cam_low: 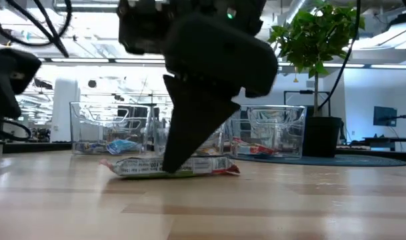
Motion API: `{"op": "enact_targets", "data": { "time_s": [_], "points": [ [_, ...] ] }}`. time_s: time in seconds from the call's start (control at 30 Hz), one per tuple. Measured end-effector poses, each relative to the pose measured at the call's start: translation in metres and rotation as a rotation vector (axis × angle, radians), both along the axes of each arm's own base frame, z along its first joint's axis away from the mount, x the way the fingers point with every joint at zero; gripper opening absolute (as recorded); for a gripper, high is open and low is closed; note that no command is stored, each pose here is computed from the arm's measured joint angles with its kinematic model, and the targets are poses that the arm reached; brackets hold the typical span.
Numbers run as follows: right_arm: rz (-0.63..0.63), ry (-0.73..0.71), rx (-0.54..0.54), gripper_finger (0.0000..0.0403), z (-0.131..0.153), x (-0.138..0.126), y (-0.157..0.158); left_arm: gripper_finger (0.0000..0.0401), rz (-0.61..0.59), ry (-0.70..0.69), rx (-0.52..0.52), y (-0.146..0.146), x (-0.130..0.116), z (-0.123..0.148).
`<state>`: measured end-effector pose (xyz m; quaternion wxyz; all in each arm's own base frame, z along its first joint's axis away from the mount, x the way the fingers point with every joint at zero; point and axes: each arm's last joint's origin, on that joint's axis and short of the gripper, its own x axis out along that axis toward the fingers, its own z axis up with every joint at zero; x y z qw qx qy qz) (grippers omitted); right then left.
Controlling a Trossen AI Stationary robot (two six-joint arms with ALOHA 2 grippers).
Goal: Pick and place Granola Bars by type
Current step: Put the red granola bar into the right transparent bin
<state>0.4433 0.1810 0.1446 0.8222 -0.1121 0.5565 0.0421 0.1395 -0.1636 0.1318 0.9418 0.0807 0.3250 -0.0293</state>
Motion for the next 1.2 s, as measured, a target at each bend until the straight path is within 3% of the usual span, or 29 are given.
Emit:
{"op": "enact_targets", "data": {
  "time_s": [0.2,0.43,0.67,0.87,1.2],
  "points": [
    [0.02,0.051,0.017,0.0177,-0.011,-0.002,-0.014,0.0151,0.004,-0.13,0.02,-0.011,-0.009,0.006],
    [-0.067,0.084,0.063,0.0173,-0.013,-0.001,-0.025,0.0151,-0.019,-0.135,0.031,-0.014,-0.013,0.006],
    [-0.074,0.089,0.06,0.0104,-0.014,-0.002,-0.025,0.0151,-0.016,-0.138,0.032,-0.014,-0.013,0.007],
    [-0.153,0.09,0.068,0.0045,-0.015,-0.003,-0.026,0.0151,-0.018,-0.138,0.035,-0.014,-0.013,0.007],
    [-0.292,0.004,0.089,0.0041,0.001,0.01,-0.025,0.0151,-0.02,-0.137,0.037,-0.014,-0.013,0.007]
  ]
}}
